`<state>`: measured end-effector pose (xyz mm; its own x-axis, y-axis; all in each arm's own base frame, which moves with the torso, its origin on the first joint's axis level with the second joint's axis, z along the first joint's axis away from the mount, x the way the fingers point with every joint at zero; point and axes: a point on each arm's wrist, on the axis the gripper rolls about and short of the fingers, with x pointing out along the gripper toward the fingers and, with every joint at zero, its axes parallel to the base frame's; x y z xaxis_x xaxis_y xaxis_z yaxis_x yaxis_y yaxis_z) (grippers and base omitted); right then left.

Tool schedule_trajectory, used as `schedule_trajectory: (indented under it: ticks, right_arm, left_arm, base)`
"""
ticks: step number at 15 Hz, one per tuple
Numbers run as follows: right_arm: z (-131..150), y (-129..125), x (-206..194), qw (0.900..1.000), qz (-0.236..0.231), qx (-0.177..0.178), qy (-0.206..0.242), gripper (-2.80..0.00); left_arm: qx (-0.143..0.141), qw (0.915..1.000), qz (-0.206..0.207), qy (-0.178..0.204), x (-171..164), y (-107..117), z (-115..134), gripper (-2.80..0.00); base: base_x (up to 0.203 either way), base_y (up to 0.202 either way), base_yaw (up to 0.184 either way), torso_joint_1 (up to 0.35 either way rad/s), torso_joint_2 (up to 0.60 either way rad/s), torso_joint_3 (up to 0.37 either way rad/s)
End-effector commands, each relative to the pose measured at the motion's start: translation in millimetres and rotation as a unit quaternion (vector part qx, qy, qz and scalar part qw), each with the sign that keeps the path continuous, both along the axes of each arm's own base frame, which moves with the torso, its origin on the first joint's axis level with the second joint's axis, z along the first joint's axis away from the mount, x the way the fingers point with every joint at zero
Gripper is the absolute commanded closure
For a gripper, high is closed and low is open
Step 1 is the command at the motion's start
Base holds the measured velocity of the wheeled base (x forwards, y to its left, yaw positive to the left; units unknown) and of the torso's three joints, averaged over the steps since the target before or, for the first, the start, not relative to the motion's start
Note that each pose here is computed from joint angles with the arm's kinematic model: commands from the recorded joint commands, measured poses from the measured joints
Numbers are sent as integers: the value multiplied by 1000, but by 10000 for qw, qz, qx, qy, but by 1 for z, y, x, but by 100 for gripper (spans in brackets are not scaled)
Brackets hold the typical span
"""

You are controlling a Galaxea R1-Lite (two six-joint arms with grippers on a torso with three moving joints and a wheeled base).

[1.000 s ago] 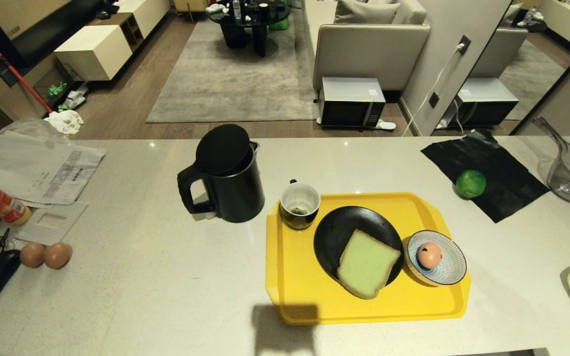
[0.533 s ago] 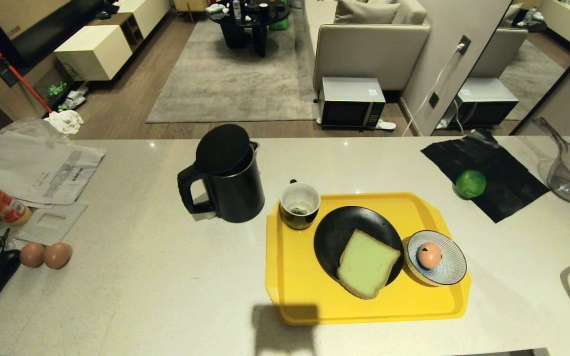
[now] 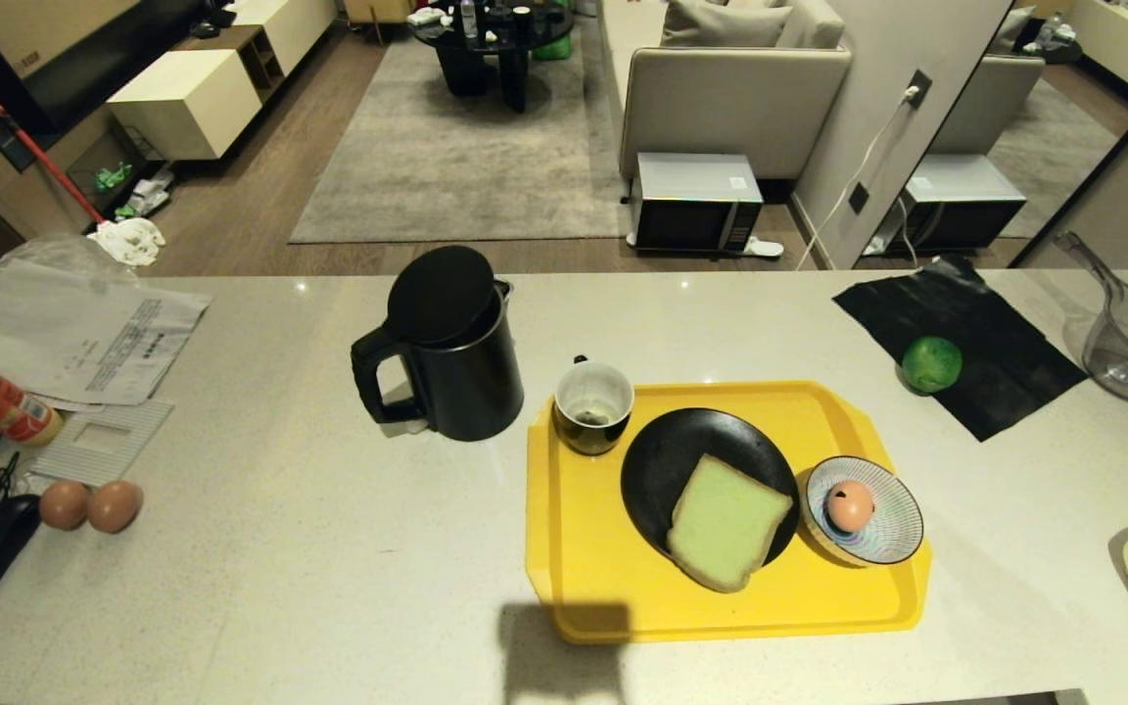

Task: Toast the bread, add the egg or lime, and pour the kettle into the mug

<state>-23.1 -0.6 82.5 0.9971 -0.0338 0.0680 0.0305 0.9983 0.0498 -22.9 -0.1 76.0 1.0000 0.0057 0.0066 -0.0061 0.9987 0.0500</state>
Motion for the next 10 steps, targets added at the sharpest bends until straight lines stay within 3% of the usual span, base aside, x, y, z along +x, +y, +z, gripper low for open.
schedule_trajectory:
  ticks: [1,10]
  right_arm:
    - [-7,0,2,9999,1,6,130,0]
    - [-7,0,2,9999,1,14,125,0]
  left_arm:
    - [3,10000,2,-5,0,0,0,0]
    - [3,10000,2,-5,0,0,0,0]
  base:
    - [0,0,0,0,0,0]
    - [0,0,0,0,0,0]
